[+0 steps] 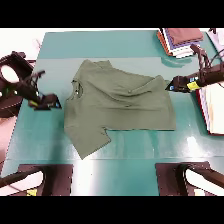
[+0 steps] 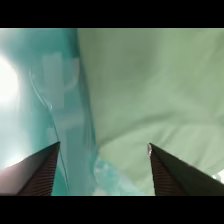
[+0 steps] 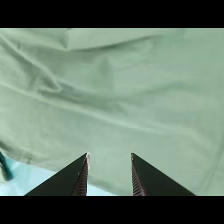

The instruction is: Fold the shirts.

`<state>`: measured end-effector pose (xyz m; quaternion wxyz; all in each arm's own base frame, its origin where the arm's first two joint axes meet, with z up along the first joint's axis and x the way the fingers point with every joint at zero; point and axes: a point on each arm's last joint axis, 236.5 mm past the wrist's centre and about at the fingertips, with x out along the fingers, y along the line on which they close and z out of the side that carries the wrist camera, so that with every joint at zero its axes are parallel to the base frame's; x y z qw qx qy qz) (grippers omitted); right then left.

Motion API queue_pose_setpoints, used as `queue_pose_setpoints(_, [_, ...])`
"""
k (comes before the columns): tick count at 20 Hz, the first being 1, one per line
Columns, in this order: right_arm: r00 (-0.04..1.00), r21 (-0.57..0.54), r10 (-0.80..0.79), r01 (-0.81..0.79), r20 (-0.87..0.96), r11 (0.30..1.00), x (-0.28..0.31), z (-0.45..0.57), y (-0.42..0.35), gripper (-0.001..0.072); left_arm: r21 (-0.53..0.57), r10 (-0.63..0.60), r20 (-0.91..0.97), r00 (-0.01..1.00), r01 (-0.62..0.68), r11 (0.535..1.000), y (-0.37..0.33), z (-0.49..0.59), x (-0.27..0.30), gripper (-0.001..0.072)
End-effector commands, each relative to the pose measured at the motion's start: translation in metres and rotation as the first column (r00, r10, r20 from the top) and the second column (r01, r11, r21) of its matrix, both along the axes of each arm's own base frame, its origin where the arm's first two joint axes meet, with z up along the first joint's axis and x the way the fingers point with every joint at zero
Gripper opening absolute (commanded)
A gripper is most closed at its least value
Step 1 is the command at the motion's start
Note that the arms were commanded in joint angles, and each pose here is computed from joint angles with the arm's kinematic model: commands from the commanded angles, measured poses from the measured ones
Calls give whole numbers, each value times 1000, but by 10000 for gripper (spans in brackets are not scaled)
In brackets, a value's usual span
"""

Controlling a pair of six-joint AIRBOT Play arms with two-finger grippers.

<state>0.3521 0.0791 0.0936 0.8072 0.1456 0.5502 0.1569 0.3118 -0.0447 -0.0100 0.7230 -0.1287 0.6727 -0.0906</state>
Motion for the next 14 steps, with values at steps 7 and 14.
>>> queue_pose_setpoints(7, [999,65,-28,26,32,998,-18,-4,12,315,-156,76,-74,994,-87,984,-38,-60,-55,640])
queue_pose_setpoints(14, [999,62,-25,24,25,998,-20,-5,12,315,-270,152,-20,988,-152,951,-59,-54,-35,625])
